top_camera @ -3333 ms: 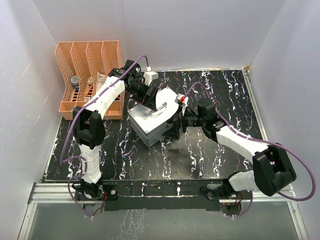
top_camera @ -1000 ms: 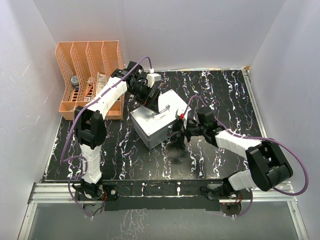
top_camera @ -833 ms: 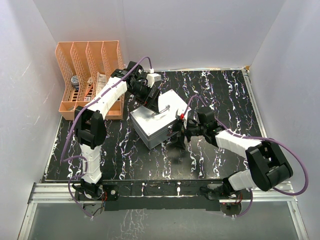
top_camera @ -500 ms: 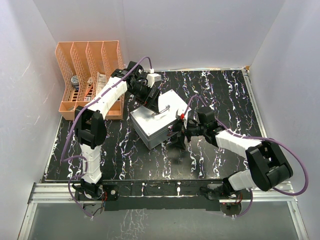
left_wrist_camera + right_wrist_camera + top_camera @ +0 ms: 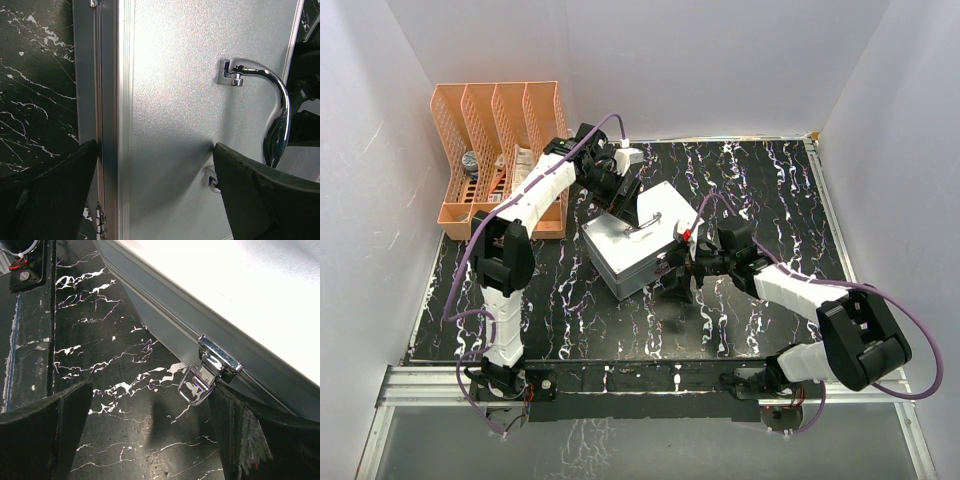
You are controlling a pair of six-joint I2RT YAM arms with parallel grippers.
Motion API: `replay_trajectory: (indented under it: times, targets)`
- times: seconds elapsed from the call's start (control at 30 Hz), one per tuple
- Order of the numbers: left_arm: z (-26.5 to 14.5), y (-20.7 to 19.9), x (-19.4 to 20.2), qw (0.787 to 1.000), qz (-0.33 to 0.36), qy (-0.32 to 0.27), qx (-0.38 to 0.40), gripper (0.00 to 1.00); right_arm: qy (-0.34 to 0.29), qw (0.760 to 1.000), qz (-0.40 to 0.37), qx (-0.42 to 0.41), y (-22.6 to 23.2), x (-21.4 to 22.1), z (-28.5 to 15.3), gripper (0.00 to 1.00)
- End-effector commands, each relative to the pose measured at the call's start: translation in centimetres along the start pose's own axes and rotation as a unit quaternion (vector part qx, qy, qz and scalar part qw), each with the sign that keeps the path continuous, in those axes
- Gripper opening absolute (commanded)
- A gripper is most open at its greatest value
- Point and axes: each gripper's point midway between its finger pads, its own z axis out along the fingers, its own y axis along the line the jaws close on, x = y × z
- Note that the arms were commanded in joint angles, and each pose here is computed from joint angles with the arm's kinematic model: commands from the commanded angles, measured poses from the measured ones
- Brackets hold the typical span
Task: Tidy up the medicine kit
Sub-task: Close the medicine box at the center of the board.
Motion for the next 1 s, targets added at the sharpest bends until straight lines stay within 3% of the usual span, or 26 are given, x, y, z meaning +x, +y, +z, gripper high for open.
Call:
replay_trajectory:
  times: [0.0,0.97]
  targets:
    - [2.1,0.9,3.2,0.997,-0.016,0.07,-0.013,0.95,-0.019,1.0,-0.015,-0.015,1.1,-1.3,0.0,0.98]
    - [2.3,1.5,2.9,0.997,-0.016,0.068,-0.022,0.95,-0.008,1.0,0.009,-0.013,2.4,-0.3,-0.5,0.98]
